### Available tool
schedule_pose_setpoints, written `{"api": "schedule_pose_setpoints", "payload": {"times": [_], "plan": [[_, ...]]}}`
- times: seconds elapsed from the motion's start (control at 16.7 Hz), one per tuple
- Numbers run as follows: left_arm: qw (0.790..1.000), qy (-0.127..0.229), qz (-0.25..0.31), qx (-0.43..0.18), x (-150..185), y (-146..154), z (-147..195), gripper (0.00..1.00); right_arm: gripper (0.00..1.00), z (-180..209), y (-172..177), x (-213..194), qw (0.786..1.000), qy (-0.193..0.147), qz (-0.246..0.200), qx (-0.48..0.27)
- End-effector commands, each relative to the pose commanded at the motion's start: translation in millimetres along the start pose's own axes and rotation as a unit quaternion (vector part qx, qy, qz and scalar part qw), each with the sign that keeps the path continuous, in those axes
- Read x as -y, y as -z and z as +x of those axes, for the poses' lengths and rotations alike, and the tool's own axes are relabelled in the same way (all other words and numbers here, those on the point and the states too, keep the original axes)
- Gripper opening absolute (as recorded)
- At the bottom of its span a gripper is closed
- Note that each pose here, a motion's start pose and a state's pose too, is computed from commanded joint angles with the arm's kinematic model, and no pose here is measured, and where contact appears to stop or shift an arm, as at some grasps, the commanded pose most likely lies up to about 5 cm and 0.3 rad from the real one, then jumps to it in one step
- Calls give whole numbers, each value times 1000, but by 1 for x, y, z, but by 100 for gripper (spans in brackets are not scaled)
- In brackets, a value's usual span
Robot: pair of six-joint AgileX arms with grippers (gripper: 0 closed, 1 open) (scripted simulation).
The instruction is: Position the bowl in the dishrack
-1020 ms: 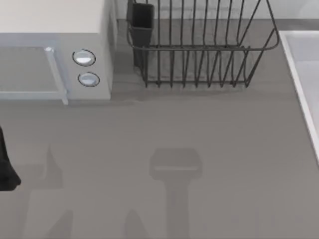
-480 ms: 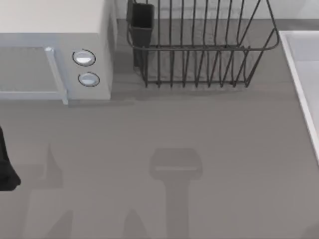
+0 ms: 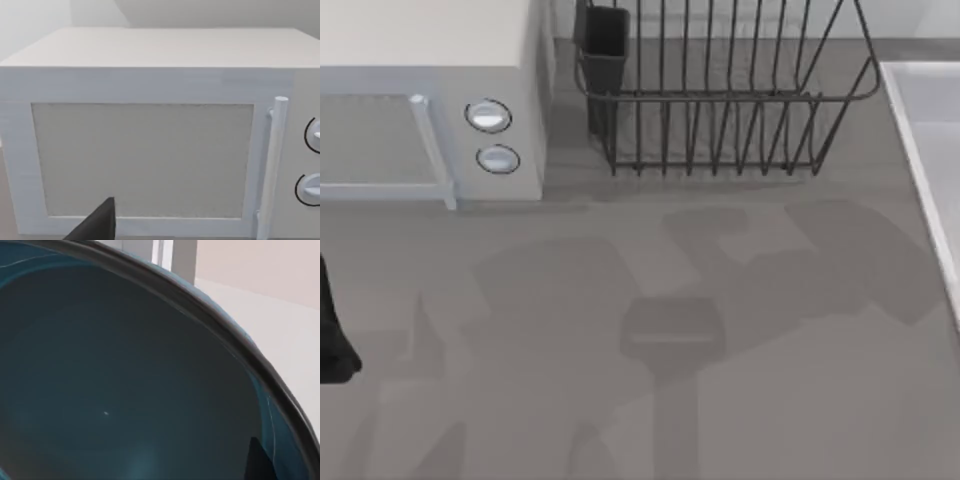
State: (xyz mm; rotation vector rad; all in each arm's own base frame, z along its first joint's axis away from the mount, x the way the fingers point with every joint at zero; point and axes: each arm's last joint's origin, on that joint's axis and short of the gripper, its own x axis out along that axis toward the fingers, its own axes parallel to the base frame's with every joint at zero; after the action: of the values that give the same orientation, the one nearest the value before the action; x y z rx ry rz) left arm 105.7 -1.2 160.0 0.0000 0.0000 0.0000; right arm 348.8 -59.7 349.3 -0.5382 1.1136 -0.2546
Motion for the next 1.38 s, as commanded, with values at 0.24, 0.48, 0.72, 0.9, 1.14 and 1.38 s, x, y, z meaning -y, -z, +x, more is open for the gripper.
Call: {"api": "schedule_pose_setpoints", "payload": {"times": [0.24, 0.48, 0.72, 0.9, 1.14, 1.38], "plan": [[1000, 0, 0, 0, 0, 0, 0, 100, 0, -90, -48, -127, 973, 33, 17, 227], [1000, 0, 0, 0, 0, 0, 0, 100, 0, -193, -25, -214, 900, -23, 114, 419], [1000, 0, 0, 0, 0, 0, 0, 100, 0, -255, 17, -243, 832, -90, 216, 503], [1000, 0, 0, 0, 0, 0, 0, 100, 0, -272, 34, -248, 810, -113, 251, 518], [1000, 0, 0, 0, 0, 0, 0, 100, 0, -273, 35, -248, 808, -115, 254, 519], [1000, 0, 0, 0, 0, 0, 0, 100, 0, -263, 24, -259, 810, -114, 251, 518]]}}
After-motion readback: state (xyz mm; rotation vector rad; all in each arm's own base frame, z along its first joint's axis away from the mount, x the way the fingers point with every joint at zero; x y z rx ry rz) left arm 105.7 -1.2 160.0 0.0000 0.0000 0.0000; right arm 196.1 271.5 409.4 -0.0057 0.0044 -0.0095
